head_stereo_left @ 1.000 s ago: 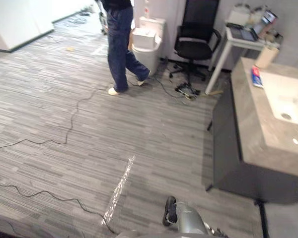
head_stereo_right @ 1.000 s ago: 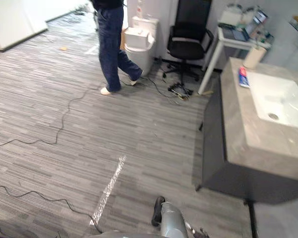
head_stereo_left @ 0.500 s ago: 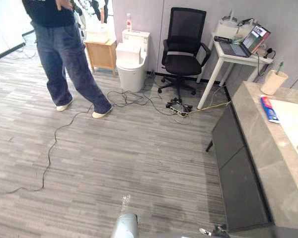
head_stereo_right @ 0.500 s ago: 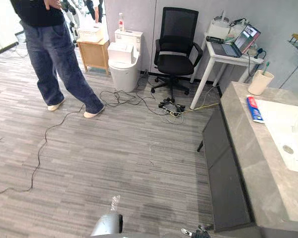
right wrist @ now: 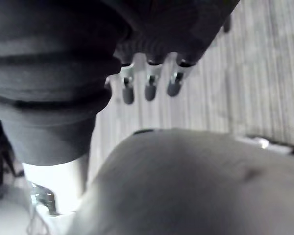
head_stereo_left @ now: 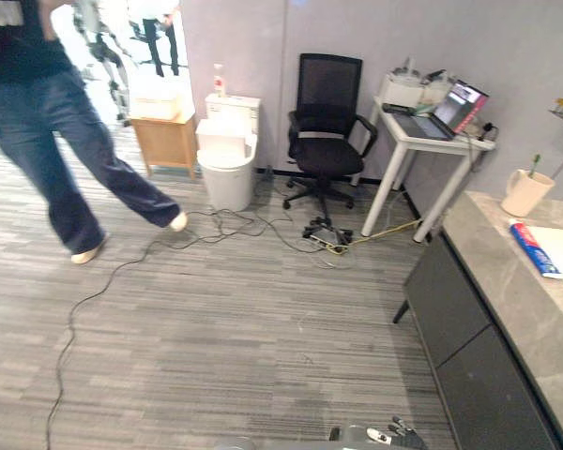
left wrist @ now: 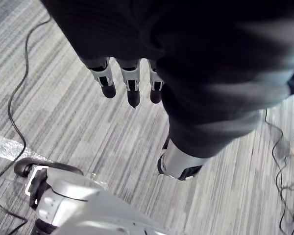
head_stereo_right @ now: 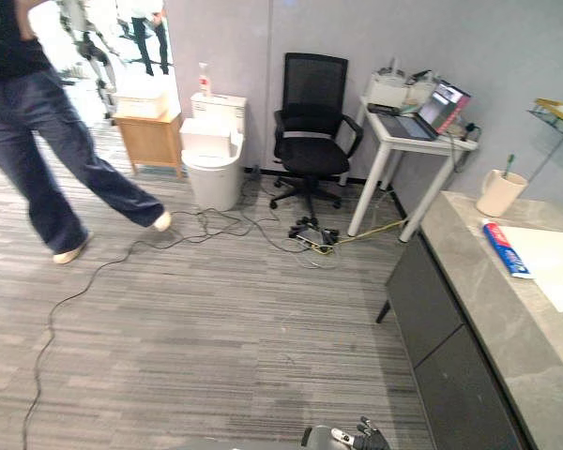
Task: Organize washtable
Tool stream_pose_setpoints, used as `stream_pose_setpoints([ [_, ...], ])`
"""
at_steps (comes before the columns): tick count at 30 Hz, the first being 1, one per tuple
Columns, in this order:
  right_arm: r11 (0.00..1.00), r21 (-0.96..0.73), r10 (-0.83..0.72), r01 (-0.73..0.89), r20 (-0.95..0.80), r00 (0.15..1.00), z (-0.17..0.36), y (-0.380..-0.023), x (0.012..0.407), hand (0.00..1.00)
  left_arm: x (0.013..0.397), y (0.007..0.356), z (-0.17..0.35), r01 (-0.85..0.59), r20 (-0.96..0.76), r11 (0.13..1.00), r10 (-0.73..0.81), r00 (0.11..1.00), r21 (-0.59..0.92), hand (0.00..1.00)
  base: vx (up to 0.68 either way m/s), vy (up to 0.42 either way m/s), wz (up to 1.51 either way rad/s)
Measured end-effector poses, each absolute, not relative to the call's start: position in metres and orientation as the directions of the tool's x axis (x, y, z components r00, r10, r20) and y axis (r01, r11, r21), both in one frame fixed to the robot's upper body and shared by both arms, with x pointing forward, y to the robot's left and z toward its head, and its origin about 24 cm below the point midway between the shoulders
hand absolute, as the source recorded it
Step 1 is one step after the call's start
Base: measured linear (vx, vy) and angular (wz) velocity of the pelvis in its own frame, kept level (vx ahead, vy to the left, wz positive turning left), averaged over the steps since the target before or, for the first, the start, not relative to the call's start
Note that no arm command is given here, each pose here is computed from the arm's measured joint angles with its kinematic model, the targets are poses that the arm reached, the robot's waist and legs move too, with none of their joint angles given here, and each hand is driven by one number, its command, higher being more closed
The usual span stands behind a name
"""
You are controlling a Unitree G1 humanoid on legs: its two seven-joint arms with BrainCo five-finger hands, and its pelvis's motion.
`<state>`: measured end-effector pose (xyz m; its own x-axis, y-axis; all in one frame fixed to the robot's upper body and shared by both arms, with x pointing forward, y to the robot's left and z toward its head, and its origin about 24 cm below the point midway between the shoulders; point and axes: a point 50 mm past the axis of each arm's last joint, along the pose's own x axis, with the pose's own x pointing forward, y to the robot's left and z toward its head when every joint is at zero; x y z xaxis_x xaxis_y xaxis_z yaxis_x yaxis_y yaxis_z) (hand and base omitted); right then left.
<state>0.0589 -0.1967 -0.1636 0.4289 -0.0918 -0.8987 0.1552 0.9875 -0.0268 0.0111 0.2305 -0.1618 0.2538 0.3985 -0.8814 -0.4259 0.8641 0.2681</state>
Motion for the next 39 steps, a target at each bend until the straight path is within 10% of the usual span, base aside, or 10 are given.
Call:
stream_pose_setpoints([
  [19,0.971,-0.060,-0.126,0.233,-0.951,0.282,-0.169,-0.214,0.038,0.00,0.014,0.207,-0.168,-0.435,-0.922,0.884,0.301,0.245,0.173,0.00,0.53,-0.143,-0.36],
  [26,0.990,-0.079,-0.118,0.119,-0.925,0.362,-0.165,-0.209,0.060,0.00,0.021,0.337,-0.119,-0.473,-0.766,0.801,0.549,0.334,0.368,0.00,0.27,0.404,-1.12],
  [39,0.998,-0.062,-0.049,-0.028,-0.943,0.328,-0.168,-0.208,0.061,0.00,0.015,0.253,-0.163,-0.402,-0.920,0.895,0.309,0.239,0.196,0.00,0.02,0.238,-1.87],
])
